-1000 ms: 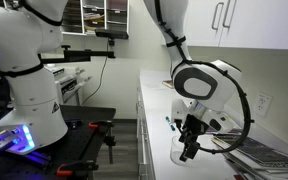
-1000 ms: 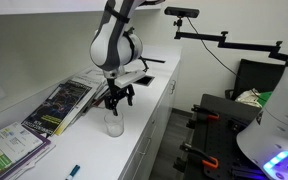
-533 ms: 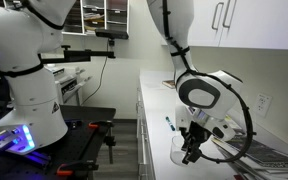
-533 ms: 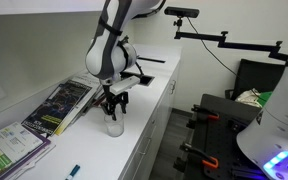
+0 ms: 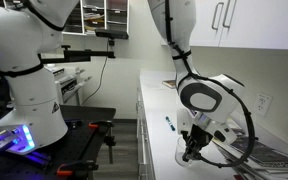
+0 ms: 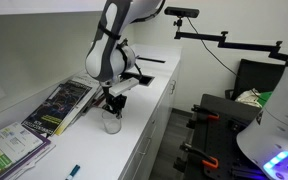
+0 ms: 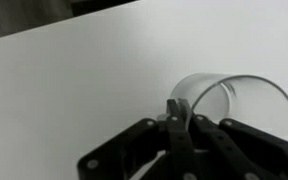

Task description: Move the glass to the right

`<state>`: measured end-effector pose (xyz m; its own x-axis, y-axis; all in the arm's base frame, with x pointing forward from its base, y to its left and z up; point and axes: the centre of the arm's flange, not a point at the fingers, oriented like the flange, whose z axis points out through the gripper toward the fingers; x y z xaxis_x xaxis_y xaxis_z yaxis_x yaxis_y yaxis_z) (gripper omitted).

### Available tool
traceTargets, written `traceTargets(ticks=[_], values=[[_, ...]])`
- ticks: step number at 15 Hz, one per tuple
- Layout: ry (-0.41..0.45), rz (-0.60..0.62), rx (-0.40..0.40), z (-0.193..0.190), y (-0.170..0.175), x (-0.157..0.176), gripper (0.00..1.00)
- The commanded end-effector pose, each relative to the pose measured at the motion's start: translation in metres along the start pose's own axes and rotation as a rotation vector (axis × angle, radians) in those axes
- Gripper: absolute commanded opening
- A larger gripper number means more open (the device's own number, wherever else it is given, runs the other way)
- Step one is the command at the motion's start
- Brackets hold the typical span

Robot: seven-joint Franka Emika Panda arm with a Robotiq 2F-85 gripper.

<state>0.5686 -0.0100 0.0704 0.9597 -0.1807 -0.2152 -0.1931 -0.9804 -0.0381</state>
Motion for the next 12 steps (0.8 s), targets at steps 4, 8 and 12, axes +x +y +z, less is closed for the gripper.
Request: traceTargets(ticks=[4, 8, 12], values=[[0.045, 0.060, -0.007, -0.010, 0.022, 0.000, 0.02], [0.073, 0.171, -0.029, -0.014, 0.070, -0.003, 0.02], [0.060, 0.235, -0.020, -0.013, 0.107, -0.009, 0.02]])
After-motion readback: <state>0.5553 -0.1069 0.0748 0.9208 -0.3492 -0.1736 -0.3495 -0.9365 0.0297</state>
